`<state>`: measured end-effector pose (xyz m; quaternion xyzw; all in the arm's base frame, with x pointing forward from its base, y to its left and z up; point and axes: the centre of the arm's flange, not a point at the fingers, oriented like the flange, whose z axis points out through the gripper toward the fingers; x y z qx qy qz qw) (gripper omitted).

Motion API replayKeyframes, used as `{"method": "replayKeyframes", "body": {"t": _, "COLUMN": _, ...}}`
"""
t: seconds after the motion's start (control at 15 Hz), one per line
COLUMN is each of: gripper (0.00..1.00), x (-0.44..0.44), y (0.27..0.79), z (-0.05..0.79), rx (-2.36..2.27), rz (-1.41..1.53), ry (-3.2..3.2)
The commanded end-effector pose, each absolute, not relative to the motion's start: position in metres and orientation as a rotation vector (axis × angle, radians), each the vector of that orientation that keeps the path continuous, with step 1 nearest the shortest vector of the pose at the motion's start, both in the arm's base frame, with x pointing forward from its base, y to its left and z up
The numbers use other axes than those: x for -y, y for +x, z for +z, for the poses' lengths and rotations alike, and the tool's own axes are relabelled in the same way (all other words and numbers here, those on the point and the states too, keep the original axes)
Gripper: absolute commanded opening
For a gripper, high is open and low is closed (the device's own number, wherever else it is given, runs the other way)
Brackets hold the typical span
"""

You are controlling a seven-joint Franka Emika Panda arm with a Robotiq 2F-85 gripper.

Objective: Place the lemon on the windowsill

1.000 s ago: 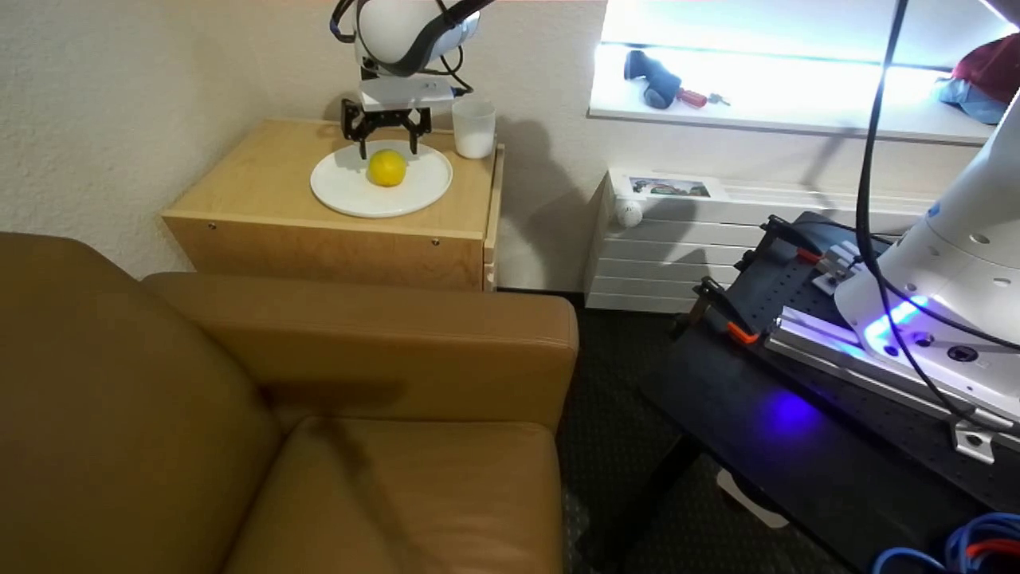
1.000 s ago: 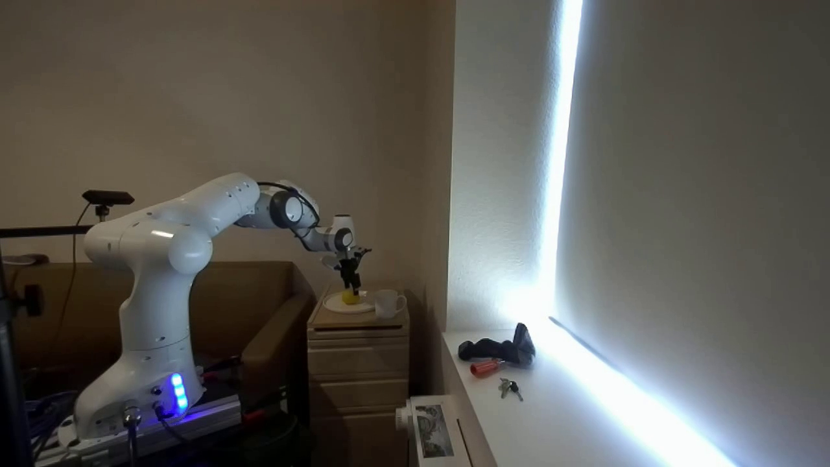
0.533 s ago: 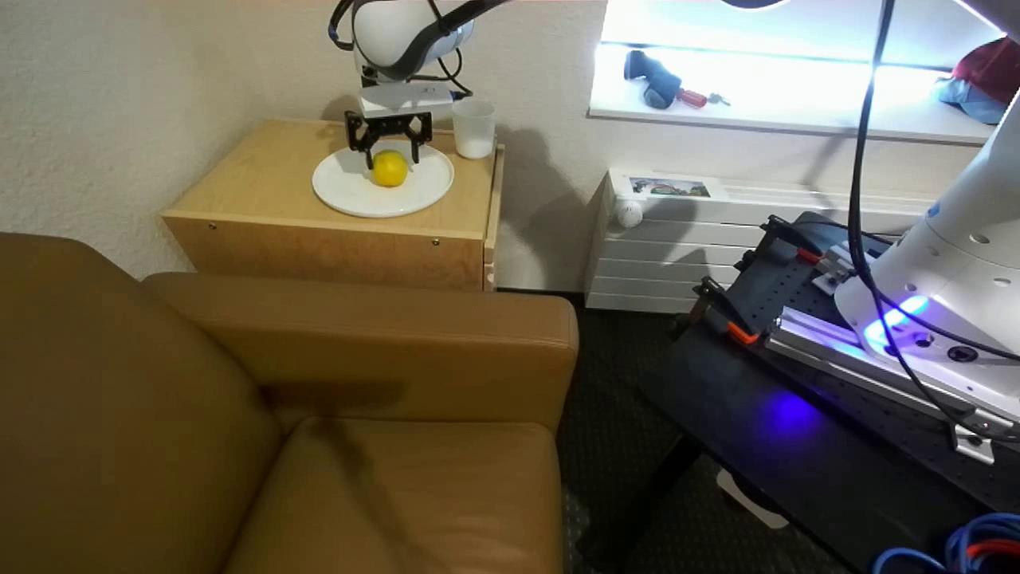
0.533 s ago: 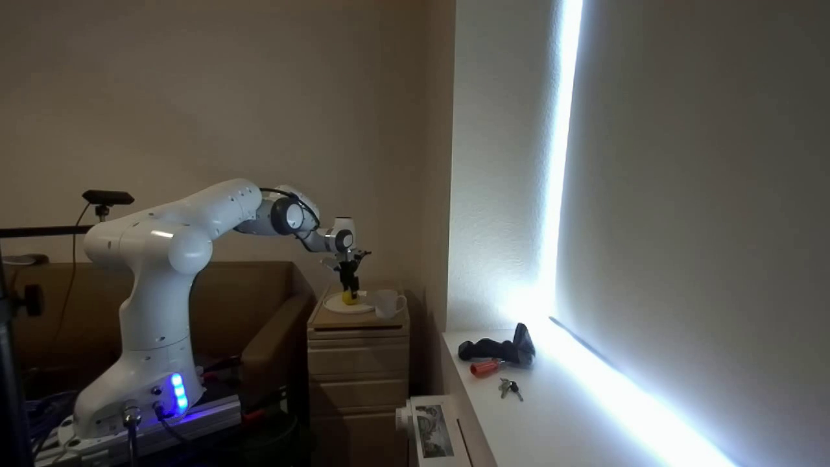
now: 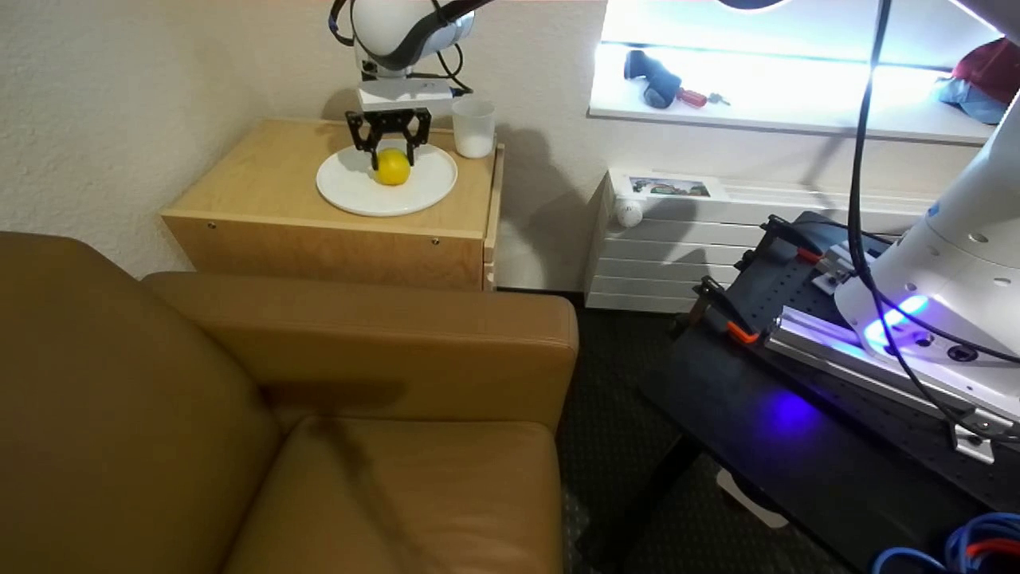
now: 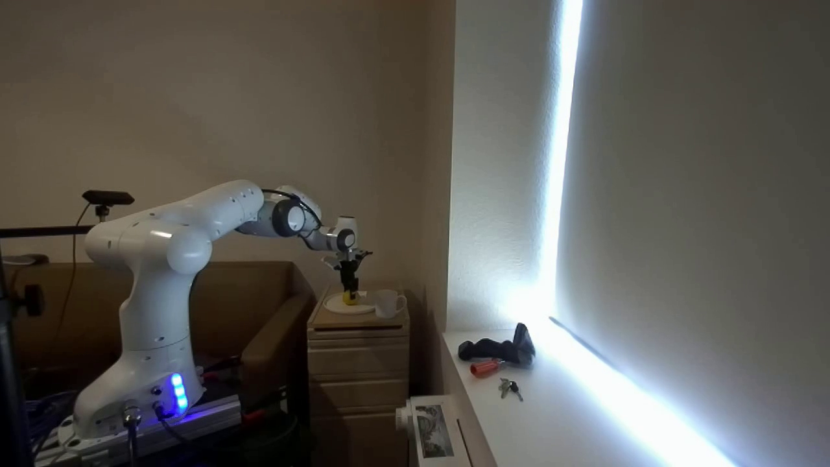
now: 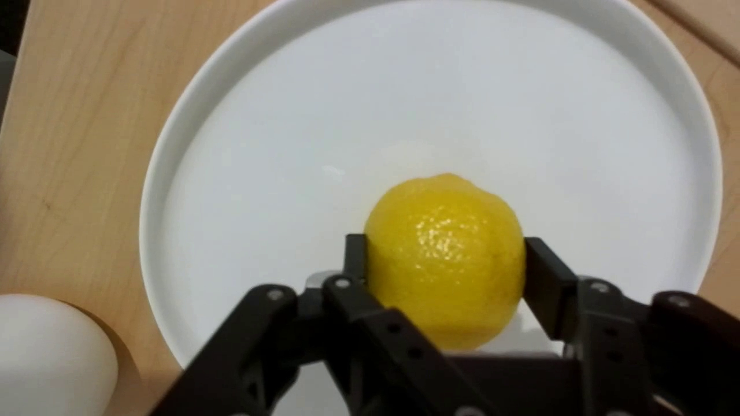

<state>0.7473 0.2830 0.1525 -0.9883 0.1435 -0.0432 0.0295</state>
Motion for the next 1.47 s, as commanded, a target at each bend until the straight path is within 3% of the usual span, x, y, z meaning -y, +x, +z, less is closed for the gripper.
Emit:
{"method": "replayKeyframes", "body": {"t": 0.0, "gripper": 0.42, "x": -0.281, "y": 0.752, "z": 0.166, "rx": -0.435, "rz": -0.125, "ry": -3.012}}
{"method": "replayKeyframes", "body": {"t": 0.67, "gripper": 0.42, "x": -0.314, "y": 0.672, "z": 0.285, "rx": -0.412, "rz": -0.262, "ry": -3.076}}
{"method": "replayKeyframes", "body": {"t": 1.4, "gripper": 0.42, "x": -0.303, "y": 0.599, "z": 0.37, "rx": -1.156, "rz": -0.57, "ry": -2.706}}
